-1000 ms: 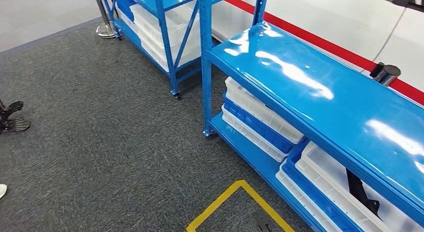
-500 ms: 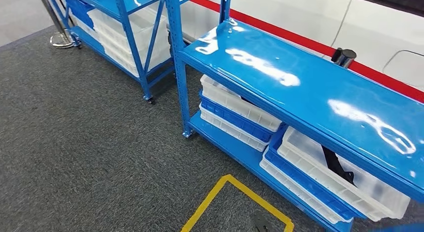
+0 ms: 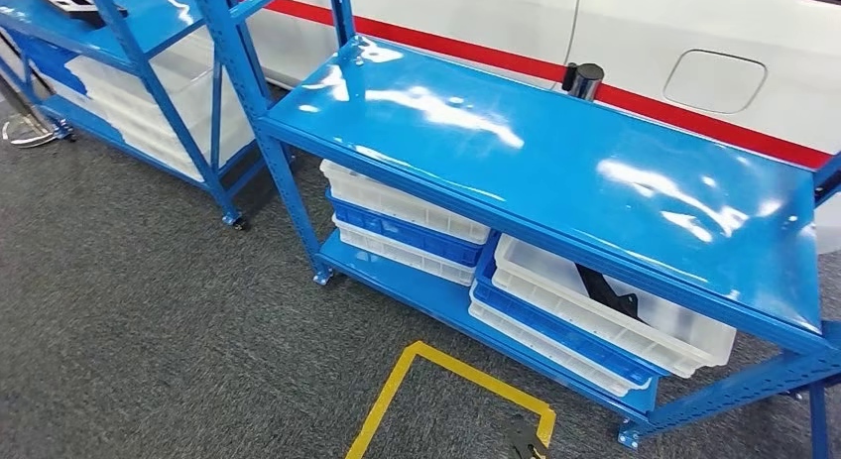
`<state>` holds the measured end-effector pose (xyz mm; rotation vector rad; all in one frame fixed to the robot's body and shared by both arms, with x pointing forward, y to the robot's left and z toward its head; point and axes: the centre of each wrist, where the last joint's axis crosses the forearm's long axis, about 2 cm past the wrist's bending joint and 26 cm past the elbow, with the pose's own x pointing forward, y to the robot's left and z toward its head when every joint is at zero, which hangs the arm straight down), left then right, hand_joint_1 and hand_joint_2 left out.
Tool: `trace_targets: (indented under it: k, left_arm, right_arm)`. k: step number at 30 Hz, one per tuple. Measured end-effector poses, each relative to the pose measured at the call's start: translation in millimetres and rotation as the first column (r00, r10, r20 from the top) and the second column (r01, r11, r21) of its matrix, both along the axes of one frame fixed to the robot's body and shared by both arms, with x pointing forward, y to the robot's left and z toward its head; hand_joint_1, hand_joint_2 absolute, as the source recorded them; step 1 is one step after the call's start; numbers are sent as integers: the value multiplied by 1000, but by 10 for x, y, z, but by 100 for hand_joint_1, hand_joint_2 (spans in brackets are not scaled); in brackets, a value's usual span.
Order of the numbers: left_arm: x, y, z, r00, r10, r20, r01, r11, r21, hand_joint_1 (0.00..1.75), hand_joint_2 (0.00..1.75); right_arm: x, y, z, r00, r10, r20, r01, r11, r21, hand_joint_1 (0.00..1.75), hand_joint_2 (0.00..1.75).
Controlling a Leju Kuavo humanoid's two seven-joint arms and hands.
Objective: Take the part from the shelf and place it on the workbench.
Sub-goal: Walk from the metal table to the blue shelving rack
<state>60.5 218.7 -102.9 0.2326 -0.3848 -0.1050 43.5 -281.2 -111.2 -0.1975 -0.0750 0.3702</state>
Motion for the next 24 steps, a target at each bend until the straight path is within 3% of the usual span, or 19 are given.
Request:
trace_targets:
  k: [24]
  left_arm:
    - [-8,-6,0,1000,2,-3,-2,1000,0,0,0]
  right_arm:
    - [-1,-16,0,1000,2,0,-2,1000,-4,0,0]
